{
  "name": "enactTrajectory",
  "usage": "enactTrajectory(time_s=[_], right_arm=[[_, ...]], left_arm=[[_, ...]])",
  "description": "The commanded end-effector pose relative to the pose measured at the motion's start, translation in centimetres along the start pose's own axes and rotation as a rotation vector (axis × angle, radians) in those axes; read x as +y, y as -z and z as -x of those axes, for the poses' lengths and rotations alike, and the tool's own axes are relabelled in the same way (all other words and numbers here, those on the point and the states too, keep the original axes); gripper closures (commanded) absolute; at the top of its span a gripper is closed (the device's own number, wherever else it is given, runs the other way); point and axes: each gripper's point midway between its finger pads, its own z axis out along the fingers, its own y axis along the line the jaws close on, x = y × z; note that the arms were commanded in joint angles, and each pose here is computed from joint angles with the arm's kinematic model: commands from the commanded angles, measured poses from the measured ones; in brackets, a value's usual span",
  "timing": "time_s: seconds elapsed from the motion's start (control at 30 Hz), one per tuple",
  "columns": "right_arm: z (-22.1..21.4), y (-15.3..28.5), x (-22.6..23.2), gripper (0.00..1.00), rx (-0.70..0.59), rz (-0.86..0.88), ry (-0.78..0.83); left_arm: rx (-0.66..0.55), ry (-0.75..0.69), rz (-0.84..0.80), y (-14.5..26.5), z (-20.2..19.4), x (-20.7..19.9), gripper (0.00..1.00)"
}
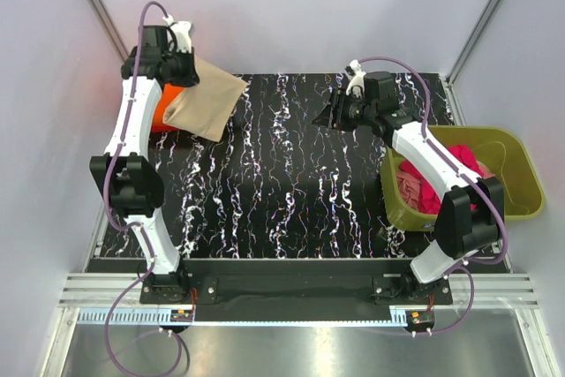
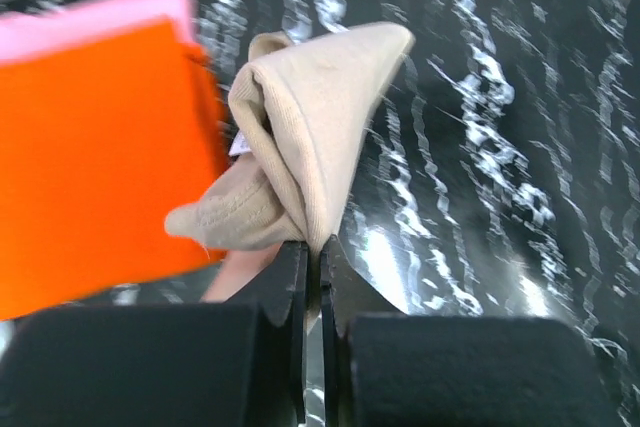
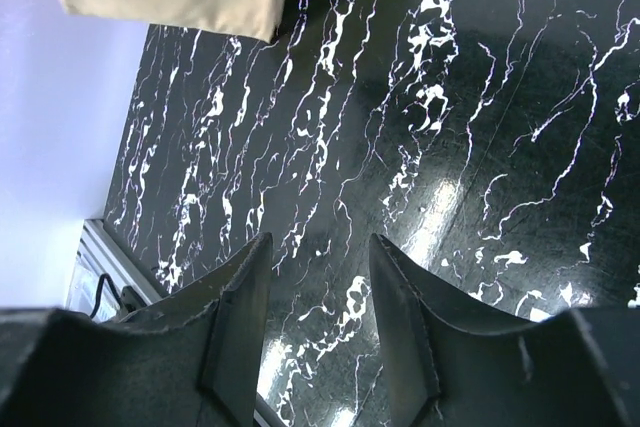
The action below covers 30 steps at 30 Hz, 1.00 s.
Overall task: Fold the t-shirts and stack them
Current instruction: Neatly place the folded tshirt to the corner
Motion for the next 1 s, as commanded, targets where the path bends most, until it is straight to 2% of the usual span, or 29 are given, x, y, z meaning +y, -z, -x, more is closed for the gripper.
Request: enactTrajectory(time_s=[0.0, 0.4, 0.6, 0.8, 0.97], right_arm=[[3.1, 0.6, 1.8, 0.49, -0.081, 0.020, 0.053], [3.1, -1.1, 0.3, 0.48, -0.062, -0.004, 0.068], [2.8, -1.6, -0.5, 0.48, -0.050, -0.016, 0.070], [2.4, -2.2, -1.2, 0.47, -0.040, -0.027, 0.071], [2.2, -2.5, -1.5, 0.47, -0.032, -0.022, 0.070]], left_arm=[[-0.099, -0.030, 0.149, 2.1, 4.1, 4.7, 1.00], [-0.134, 0.003, 0.285, 1.4, 5.3, 12.6, 1.00], [-0.212, 0.016, 0.334, 0.8, 6.0, 16.9, 1.00], [-0.313, -0.021, 0.351, 0.4, 7.5, 18.1, 1.00], [-0.383, -0.032, 0.316, 1.0, 9.4, 17.4, 1.00]])
